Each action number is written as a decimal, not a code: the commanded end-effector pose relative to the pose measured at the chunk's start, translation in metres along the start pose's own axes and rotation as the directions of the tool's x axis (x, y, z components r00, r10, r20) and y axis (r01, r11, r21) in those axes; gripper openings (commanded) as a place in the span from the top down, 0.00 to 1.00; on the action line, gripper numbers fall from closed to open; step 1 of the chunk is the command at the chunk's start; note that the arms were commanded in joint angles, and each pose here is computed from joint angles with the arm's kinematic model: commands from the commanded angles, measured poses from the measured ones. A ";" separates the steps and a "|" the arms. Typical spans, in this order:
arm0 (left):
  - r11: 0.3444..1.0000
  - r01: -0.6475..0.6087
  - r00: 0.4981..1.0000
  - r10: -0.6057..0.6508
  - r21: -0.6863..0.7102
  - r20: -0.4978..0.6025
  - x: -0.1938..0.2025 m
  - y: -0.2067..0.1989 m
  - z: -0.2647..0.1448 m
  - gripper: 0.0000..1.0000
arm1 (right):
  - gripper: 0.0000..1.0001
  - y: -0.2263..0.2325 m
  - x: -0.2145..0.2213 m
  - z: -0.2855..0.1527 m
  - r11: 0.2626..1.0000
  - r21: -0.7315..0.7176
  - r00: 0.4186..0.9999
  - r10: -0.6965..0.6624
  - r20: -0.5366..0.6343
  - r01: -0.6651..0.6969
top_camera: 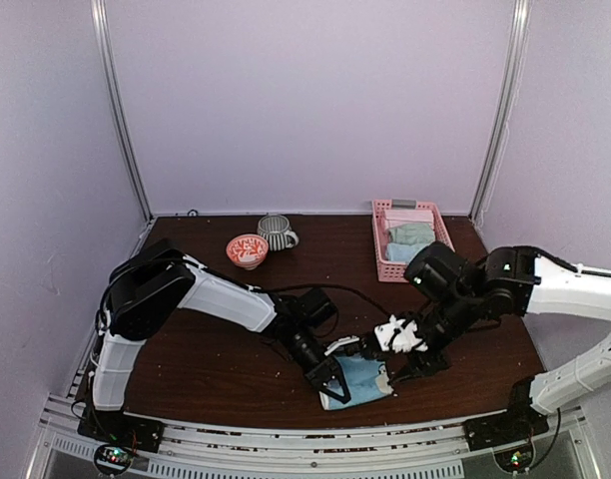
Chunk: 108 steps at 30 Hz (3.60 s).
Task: Roll the towels
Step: Roll the towel at the center of the board.
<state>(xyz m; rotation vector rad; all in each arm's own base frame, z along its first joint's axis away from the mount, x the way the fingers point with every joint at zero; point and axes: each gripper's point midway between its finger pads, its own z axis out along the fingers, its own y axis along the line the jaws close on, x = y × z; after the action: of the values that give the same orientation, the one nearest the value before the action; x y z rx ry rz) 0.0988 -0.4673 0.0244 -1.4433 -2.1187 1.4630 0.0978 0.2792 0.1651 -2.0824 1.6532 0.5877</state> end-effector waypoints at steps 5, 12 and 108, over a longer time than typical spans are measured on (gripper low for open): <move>0.982 0.167 0.981 -0.175 -0.089 -0.086 0.039 0.032 0.010 0.93 | 0.47 -0.019 0.026 0.067 0.971 0.198 0.974 -0.096 -0.204 0.137; 0.980 0.169 0.982 -0.177 -0.102 -0.071 0.038 0.033 0.008 0.92 | 0.46 -0.016 0.045 0.103 0.976 0.180 0.959 -0.072 -0.275 0.125; 0.274 -0.655 0.684 0.611 -0.704 -0.399 -0.051 -0.021 -0.020 0.85 | 0.95 -0.124 0.078 0.131 0.895 -0.008 0.841 0.416 -0.346 -0.446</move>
<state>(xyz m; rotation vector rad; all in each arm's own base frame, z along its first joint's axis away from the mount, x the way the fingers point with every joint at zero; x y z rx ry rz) 0.1309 -0.4802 0.0459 -2.8496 -2.4210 0.3085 0.2248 0.2999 0.0225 -1.9058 2.4391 0.5248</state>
